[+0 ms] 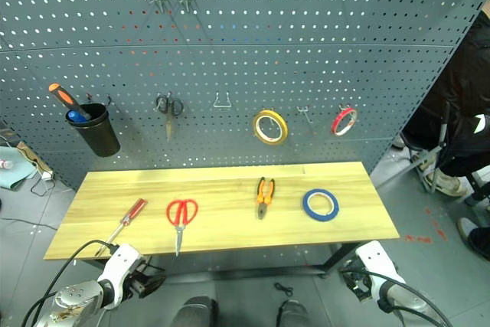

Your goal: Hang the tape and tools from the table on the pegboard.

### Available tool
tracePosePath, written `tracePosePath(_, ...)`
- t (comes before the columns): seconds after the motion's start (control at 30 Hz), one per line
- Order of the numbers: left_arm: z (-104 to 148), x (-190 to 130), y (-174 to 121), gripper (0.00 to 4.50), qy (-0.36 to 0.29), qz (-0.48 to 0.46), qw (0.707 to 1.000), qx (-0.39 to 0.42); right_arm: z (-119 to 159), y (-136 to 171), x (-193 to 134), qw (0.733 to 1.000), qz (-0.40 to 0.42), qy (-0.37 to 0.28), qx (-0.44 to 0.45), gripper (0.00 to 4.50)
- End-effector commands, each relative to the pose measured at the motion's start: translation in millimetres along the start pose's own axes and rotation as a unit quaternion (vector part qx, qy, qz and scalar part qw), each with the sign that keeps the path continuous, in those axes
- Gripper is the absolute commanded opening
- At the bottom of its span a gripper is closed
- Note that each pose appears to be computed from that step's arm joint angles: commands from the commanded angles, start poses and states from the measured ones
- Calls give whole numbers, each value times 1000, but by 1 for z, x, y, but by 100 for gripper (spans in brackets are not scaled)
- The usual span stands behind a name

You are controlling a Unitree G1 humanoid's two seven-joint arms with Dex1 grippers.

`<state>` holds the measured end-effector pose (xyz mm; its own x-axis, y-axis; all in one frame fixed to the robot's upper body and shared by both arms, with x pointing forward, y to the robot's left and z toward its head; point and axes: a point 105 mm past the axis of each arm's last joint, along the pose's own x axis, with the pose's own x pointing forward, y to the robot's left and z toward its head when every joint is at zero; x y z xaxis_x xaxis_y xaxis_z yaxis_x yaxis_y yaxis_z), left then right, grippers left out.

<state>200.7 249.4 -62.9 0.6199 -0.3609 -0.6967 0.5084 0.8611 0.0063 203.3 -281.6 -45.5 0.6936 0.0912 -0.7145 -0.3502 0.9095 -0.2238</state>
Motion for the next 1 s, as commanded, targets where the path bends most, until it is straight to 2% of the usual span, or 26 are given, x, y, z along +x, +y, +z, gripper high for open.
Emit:
tracePosePath(0.03,10,-3,5,446,-21,7,1000,4,9,-12,-4,1000,-17,-19,-9,450)
tracePosePath(0.2,14,-6,2,446,-33,4,999,-1,10,-14,-5,1000,-17,-19,-16,450)
tracePosePath(0.3,26,-11,-4,446,-56,-14,998,-15,15,-18,-8,999,-18,-24,-21,450)
tracePosePath(0.37,45,-20,-14,446,-96,-50,994,-31,23,-20,-10,999,-10,-28,-28,450)
tracePosePath(0.53,89,-48,-48,446,-156,-141,978,-6,61,-26,-24,997,21,-51,-63,450)
tracePosePath(0.6,115,-54,-64,446,-180,-182,966,25,79,-30,-27,994,33,-59,-84,450)
tracePosePath(0.8,181,-60,-104,446,-248,-293,921,65,121,-40,-17,986,66,-68,-138,450)
tracePosePath(1.0,222,-52,-116,446,-290,-349,888,71,166,-37,3,976,100,-94,-169,450)
